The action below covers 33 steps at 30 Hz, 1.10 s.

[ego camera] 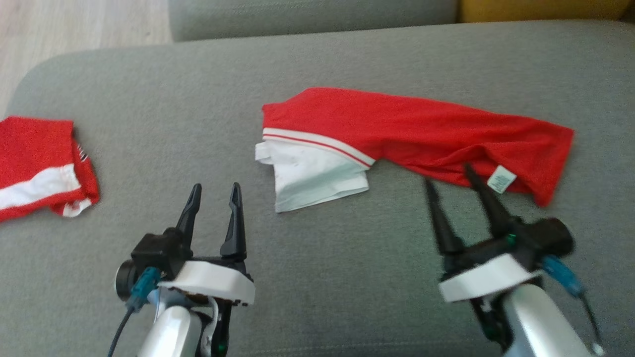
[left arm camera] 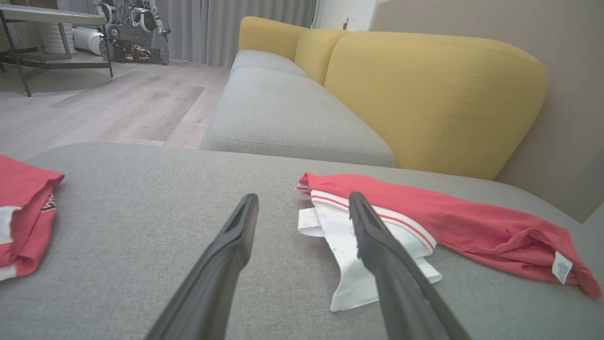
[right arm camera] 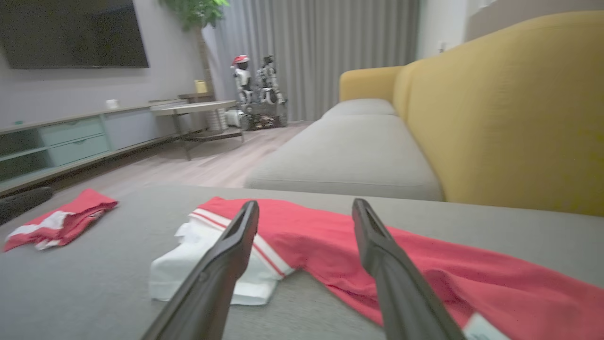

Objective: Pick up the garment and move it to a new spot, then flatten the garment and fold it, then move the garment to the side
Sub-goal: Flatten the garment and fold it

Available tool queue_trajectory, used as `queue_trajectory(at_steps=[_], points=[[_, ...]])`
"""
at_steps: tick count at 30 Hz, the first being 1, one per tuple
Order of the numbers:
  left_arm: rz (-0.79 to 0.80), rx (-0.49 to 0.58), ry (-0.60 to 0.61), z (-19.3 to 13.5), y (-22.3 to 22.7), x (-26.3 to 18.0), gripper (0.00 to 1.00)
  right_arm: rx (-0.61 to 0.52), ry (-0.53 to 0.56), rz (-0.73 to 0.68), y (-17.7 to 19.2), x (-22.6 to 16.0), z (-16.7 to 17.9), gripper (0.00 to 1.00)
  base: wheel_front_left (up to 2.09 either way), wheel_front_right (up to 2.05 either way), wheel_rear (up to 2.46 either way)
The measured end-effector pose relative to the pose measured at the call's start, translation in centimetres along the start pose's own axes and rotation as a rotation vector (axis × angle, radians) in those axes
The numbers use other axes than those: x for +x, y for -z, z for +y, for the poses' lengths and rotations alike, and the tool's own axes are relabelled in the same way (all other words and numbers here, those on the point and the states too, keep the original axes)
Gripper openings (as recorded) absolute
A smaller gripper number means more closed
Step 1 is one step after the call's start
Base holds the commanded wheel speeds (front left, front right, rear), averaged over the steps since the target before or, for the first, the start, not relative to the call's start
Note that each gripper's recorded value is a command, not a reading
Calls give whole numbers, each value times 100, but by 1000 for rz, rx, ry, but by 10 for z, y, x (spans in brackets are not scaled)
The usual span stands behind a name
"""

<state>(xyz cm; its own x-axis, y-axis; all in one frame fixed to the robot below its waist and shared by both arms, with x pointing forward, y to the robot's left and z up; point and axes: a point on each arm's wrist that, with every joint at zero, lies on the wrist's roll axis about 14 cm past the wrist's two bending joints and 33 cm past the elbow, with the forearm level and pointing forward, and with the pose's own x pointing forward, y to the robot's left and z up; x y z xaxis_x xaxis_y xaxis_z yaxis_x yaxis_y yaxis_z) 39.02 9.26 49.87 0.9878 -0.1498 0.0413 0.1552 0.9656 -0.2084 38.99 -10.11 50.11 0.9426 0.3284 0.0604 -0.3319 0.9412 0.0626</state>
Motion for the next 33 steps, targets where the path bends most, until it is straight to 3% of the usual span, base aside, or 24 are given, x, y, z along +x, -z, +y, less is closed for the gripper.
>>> queue_trajectory(at_steps=[8, 13, 22, 32, 33], points=[[14, -1, -64, 22, 4, 0, 100, -33, -410, 138, 28, 35, 98, 100, 0, 0, 0], [24, 7, -148, 48, 5, -6, 100, -131, -569, 225, 56, 50, 122, 100, 0, 0, 0], [57, 7, -254, 78, 13, -21, 100, -316, -727, 358, 110, 71, 133, 100, 0, 0, 0], [72, 10, -303, 94, 17, -20, 100, -451, -775, 395, 139, 96, 125, 100, 0, 0, 0], [75, 10, -305, 94, 18, -20, 100, -456, -775, 398, 141, 98, 124, 79, 0, 0, 0]])
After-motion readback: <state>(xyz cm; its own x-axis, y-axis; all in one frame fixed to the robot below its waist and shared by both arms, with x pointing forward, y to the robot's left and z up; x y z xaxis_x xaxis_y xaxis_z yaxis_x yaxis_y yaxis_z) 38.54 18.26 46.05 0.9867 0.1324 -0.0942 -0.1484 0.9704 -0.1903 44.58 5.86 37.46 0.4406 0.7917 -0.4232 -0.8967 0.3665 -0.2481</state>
